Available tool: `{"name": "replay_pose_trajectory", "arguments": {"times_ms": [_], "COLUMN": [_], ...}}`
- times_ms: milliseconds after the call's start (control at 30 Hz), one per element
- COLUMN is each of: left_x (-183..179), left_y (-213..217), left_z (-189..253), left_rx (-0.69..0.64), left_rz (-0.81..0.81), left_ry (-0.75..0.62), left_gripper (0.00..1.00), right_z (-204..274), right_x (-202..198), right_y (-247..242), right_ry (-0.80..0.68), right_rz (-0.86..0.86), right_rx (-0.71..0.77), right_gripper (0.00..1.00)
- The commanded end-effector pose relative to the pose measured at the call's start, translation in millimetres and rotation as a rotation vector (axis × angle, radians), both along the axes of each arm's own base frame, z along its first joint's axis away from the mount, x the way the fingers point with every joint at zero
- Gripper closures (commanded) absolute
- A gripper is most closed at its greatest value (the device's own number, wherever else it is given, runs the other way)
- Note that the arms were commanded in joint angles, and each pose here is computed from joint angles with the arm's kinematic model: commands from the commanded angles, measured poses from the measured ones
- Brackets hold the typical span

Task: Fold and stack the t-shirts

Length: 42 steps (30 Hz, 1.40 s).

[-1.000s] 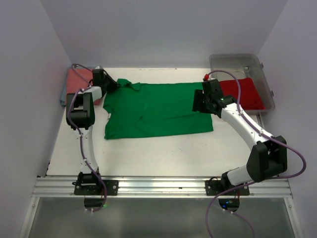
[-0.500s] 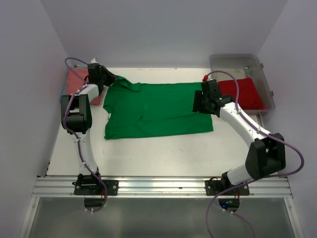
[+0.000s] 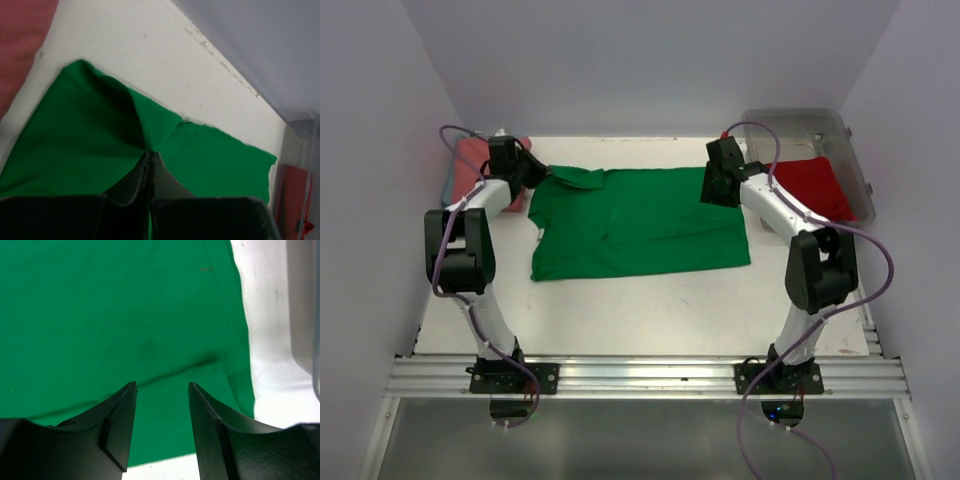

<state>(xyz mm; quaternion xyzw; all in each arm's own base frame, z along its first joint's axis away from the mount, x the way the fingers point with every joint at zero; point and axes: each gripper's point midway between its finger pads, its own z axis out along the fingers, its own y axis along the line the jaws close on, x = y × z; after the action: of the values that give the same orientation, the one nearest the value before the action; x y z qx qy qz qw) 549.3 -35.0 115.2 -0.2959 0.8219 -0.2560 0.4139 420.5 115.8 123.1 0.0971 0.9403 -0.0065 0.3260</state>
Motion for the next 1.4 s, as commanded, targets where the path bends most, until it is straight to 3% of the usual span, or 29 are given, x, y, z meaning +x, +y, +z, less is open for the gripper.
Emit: {"name": "replay_pose_trajectory", "arguments": {"times_ms": [0, 267, 567, 833, 1067, 1367], "left_x": [-35.1, -94.9, -124.9, -128.3, -131.3, -128.0], "left_y": [6.7, -0.5, -14.3, -11.9, -12.8, -14.5], "left_z": [21.0, 13.4, -0.9, 29.3, 22.9, 20.4], "left_rx": [0.018, 0.029, -0.021, 0.009, 0.016, 0.004], "left_rz": [0.017, -0.02, -0.082, -0.085, -0.097, -0.106], "left_ry": [0.007, 0.077, 0.141, 0.088, 0.108, 0.108], "left_gripper": [1.0, 1.0, 1.0, 1.0, 1.0, 1.0], "right_z": [6.6, -10.8, -22.4, -42.0, -76.4, -38.9], "right_x": [23.4, 47.4, 102.2, 160.7, 194.2, 201.7], "right_y": [2.2, -14.8, -33.4, -28.5, -30.6, -54.6], "right_ry": [-0.019, -0.012, -0.03, -0.063, -0.095, -0.194], "right_rz": [-0.042, -0.111, -0.186, -0.194, -0.24, -0.287], "right_rx": [0.0, -0.039, -0.029, -0.006, 0.003, -0.111], "right_gripper": [0.51, 0.47, 0.44, 0.43, 0.43, 0.35]}}
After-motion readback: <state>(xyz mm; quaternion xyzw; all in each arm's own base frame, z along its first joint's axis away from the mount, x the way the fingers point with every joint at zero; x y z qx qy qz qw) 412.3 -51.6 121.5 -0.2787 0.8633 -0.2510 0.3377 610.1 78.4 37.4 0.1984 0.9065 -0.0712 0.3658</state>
